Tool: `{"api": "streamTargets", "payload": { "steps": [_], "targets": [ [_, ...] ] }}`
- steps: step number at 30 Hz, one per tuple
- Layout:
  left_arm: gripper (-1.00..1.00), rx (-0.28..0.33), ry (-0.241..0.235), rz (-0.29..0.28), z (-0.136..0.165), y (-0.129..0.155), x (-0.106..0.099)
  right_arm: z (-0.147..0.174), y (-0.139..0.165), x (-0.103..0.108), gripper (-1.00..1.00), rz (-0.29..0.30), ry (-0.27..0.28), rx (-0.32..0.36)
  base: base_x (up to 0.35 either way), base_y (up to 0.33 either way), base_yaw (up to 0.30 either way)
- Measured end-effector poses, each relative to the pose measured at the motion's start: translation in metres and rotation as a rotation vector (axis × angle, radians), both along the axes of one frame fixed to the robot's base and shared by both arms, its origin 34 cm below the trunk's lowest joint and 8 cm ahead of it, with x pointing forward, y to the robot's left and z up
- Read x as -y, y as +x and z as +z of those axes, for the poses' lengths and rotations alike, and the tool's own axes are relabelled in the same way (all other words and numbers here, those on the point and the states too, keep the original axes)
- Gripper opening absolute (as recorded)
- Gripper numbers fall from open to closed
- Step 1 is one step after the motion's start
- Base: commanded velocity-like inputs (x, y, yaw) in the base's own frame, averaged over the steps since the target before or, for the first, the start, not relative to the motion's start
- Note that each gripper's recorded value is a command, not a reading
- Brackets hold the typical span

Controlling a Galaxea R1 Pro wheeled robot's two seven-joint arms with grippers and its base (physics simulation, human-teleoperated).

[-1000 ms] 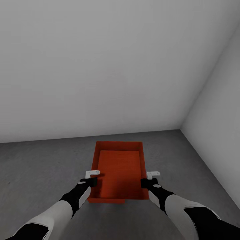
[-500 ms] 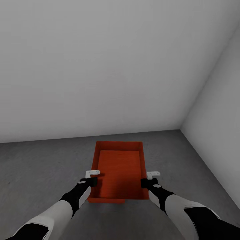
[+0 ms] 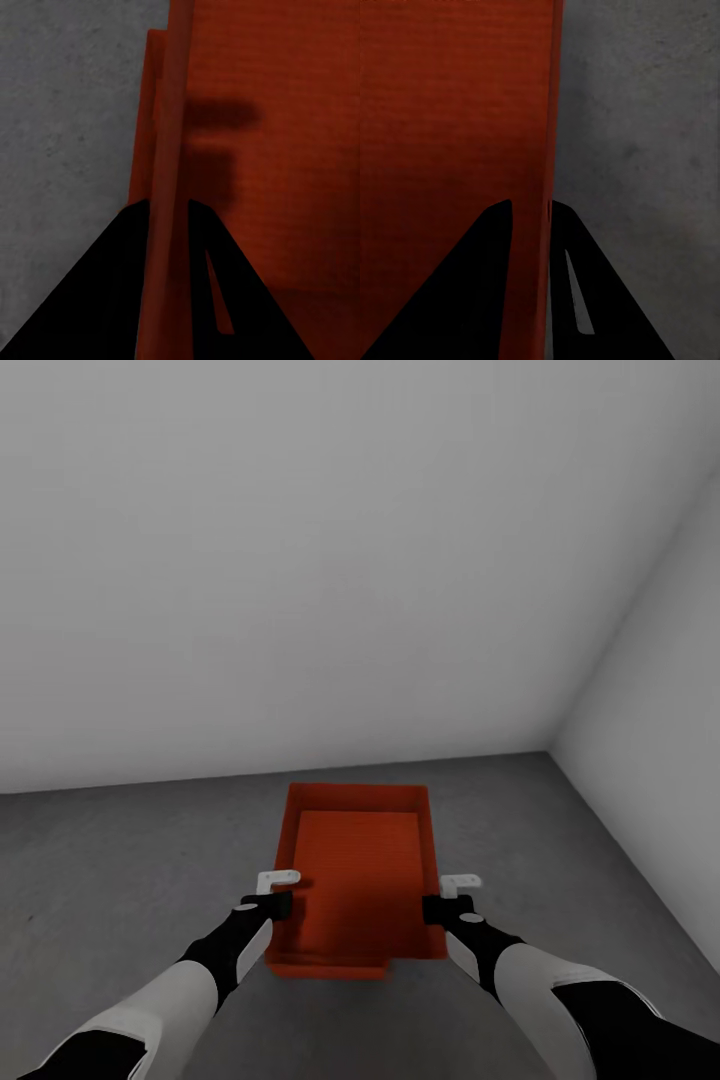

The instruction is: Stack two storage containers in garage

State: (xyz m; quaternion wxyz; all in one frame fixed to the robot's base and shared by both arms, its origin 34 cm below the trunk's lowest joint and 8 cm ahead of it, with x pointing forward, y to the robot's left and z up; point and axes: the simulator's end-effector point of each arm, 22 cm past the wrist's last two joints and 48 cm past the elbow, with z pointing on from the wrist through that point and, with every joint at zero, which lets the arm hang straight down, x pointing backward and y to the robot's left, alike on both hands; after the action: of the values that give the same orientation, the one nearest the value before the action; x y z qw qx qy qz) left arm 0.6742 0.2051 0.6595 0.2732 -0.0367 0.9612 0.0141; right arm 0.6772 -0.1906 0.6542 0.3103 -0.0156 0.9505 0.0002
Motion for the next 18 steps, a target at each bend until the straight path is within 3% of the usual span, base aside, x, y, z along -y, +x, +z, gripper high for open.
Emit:
{"api": "streamTargets", "payload": {
  "steps": [8,18],
  "targets": [
    [-1.0,-0.002,-0.002,0.004,-0.0008,-0.001,-0.0004,-0.0001,-0.0002,-0.0004,-1.0,0.001,-0.001,-0.001,0.115,0.163,0.0],
    [-1.0,-0.002,-0.002,0.004,-0.0012,-0.001,-0.0004,-0.0005,-0.0003,-0.0004,-1.0,0.0,-0.001,-0.001,0.018,0.019,0.0]
  ]
}}
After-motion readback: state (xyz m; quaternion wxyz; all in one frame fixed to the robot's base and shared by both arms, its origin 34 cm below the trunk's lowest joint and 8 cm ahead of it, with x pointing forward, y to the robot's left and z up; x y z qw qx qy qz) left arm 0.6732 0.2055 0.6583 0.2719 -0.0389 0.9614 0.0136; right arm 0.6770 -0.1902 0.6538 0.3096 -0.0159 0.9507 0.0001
